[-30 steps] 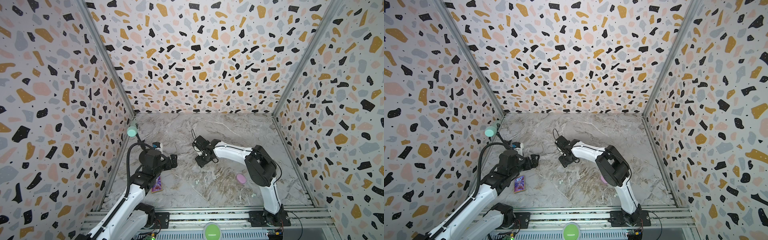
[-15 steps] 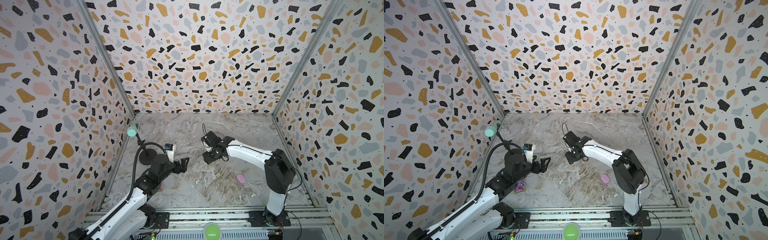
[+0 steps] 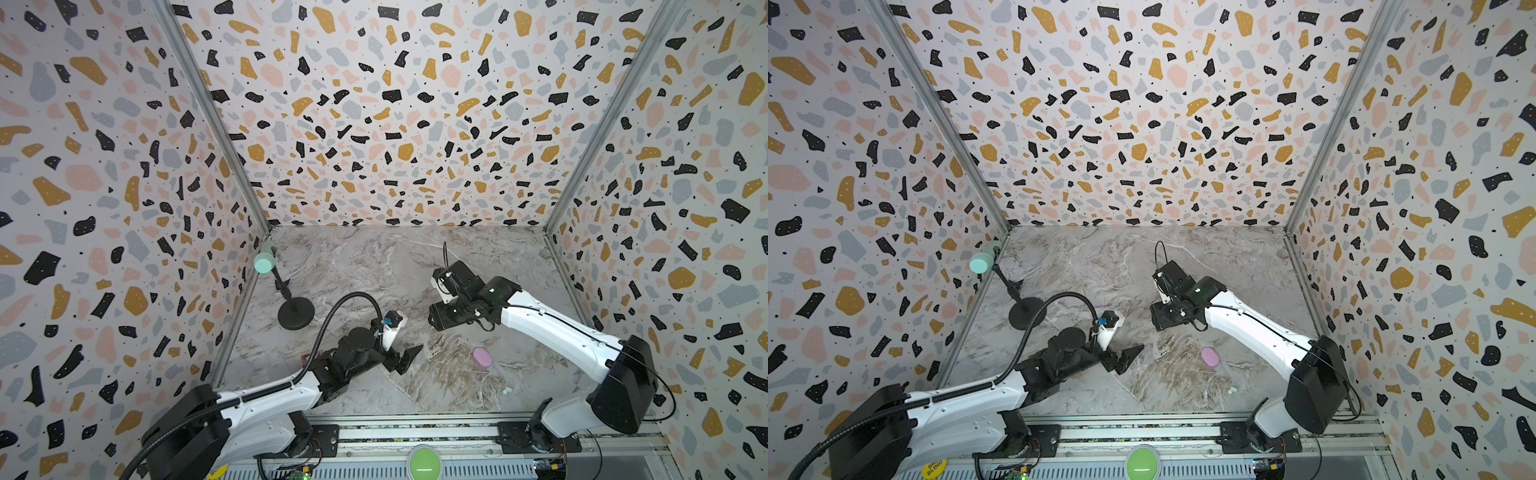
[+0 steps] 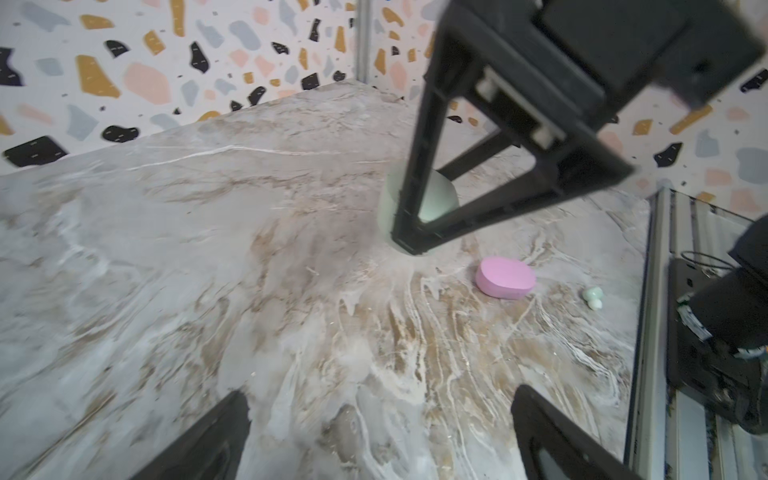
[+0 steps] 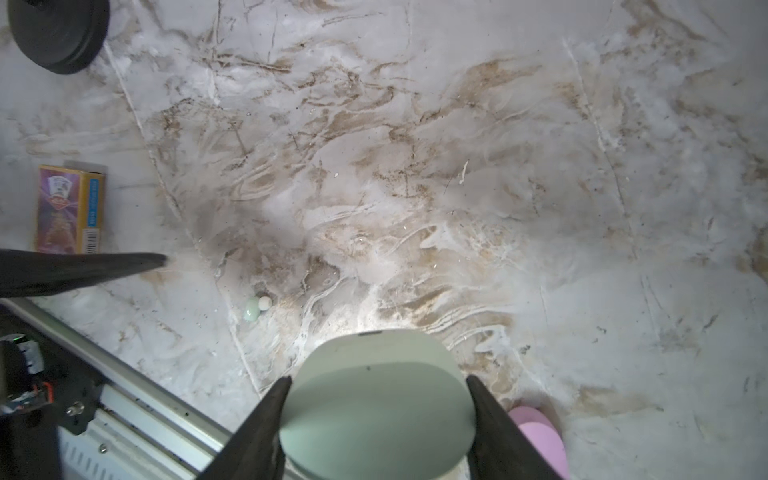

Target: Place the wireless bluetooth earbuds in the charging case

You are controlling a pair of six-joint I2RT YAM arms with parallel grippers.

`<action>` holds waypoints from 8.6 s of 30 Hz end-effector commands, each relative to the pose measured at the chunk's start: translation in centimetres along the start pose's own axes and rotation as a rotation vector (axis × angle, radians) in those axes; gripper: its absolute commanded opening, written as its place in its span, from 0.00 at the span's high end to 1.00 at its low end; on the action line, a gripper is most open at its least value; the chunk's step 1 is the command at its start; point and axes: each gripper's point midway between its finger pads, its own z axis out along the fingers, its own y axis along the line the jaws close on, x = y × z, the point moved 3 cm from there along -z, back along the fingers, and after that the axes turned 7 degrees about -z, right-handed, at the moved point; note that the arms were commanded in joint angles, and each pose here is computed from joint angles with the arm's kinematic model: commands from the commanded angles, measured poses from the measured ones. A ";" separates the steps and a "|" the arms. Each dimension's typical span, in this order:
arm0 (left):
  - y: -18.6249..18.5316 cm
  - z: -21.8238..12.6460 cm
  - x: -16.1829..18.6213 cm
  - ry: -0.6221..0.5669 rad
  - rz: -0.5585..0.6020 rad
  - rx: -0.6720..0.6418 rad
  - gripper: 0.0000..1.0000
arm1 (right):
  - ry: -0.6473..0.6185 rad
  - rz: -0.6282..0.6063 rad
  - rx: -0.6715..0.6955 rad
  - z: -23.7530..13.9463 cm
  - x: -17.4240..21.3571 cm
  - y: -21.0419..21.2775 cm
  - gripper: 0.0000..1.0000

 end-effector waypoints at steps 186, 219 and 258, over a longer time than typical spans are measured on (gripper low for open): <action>-8.1 -0.7 -6.0 -0.157 0.157 0.602 0.73 | -0.418 -0.704 -0.220 -9.0 5.1 4.7 0.13; -8.6 -1.3 -6.0 -0.167 0.160 0.642 0.75 | -0.501 -0.553 0.003 -10.8 1.5 2.0 0.17; -5.0 -0.6 -6.3 -0.226 0.115 0.464 0.75 | -0.093 0.511 0.057 -6.1 10.1 -5.7 0.01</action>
